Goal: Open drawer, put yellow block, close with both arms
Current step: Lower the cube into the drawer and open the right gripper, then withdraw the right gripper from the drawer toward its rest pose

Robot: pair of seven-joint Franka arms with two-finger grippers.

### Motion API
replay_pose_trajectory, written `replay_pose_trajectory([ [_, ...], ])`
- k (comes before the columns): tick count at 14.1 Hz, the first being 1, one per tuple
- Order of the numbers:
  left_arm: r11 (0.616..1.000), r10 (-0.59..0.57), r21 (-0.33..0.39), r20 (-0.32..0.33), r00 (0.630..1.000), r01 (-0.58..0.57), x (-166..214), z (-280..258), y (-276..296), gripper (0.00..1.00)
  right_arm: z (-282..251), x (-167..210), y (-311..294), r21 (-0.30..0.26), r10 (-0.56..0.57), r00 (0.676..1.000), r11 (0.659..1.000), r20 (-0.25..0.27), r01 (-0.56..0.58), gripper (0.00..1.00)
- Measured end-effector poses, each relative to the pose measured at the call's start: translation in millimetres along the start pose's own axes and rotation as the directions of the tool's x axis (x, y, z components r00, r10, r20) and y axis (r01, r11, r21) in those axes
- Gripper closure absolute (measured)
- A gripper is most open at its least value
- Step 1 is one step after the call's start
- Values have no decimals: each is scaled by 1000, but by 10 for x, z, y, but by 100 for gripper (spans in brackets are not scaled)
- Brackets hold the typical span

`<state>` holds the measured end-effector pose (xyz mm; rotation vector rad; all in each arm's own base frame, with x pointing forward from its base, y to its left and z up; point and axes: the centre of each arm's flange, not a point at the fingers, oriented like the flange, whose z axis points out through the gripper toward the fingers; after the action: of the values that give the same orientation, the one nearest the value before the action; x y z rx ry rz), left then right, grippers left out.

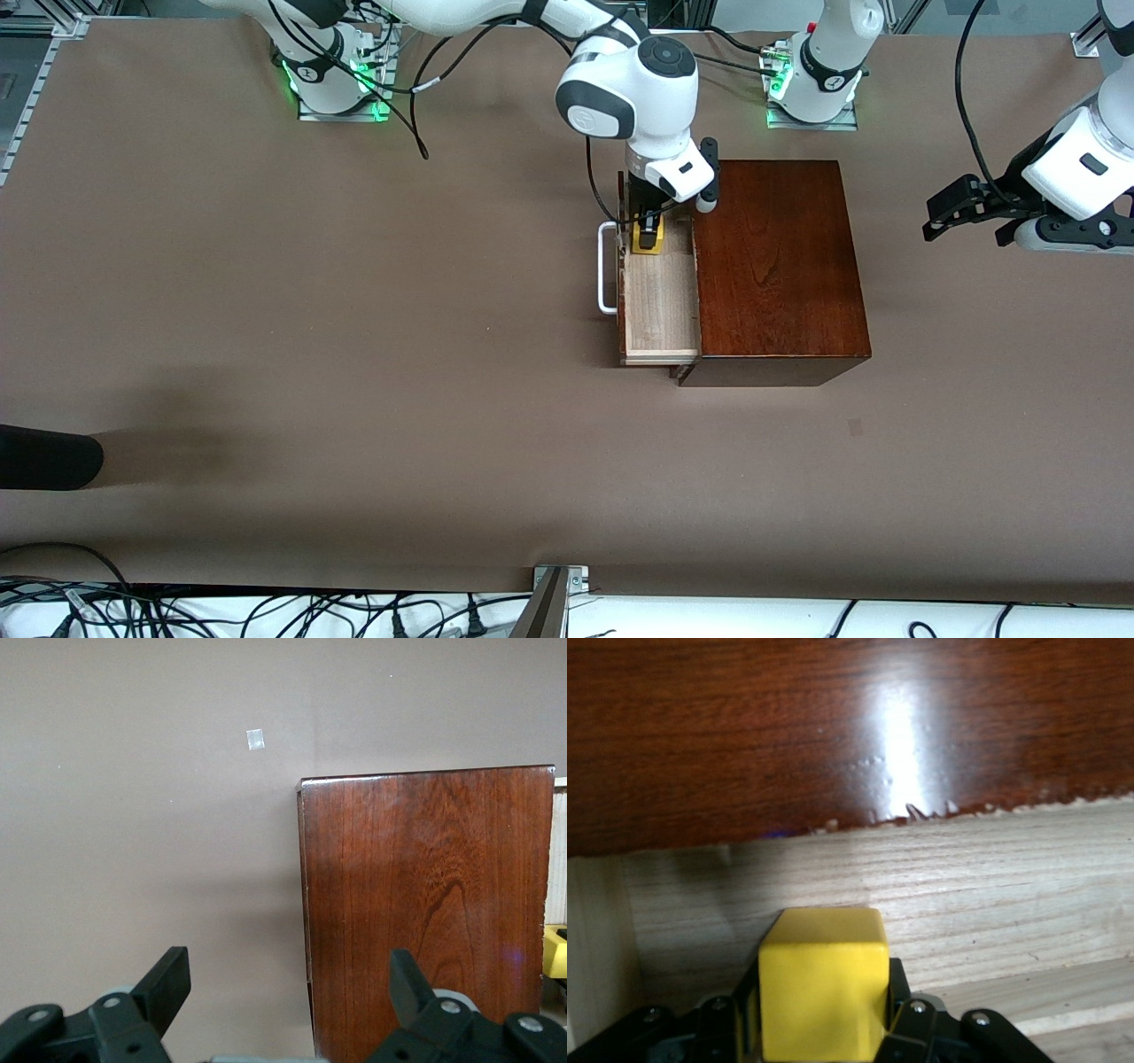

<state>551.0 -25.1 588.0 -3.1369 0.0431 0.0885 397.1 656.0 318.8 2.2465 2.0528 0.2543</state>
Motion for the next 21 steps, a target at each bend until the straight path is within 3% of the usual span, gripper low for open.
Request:
replay_pose_trajectory([
  [5, 1000, 0, 0, 0, 1000, 0, 0, 0, 1, 0, 19, -35, 139, -24, 7, 1000, 1000, -11, -8, 44],
  [6, 1000, 0, 0, 0, 1000, 0, 0, 0, 1, 0, 28, -51, 170, -27, 10, 1000, 1000, -8, -11, 40],
  [10, 1000, 0, 0, 0, 1000, 0, 0, 0, 2, 0, -111, -71, 357, -45, 38, 999, 998, -10, -38, 1],
  [14, 1000, 1, 0, 1, 1000, -1, -1, 1, 4, 0, -774, -229, 886, -58, 143, 990, 988, -12, -144, 0],
  [17, 1000, 2, 0, 7, 1000, -2, -8, 4, 10, 0, -1503, -681, 1531, -65, 271, 960, 959, -72, -276, 0],
  [19, 1000, 10, 1, 30, 1000, -10, -37, 10, 45, 0, -2114, -1220, 2008, -47, 384, 916, 919, -114, -391, 0],
  [21, 998, 63, 0, 52, 997, -63, -73, -9, 145, 0, -2632, -1874, 2338, -27, 485, 867, 871, -113, -491, 0],
])
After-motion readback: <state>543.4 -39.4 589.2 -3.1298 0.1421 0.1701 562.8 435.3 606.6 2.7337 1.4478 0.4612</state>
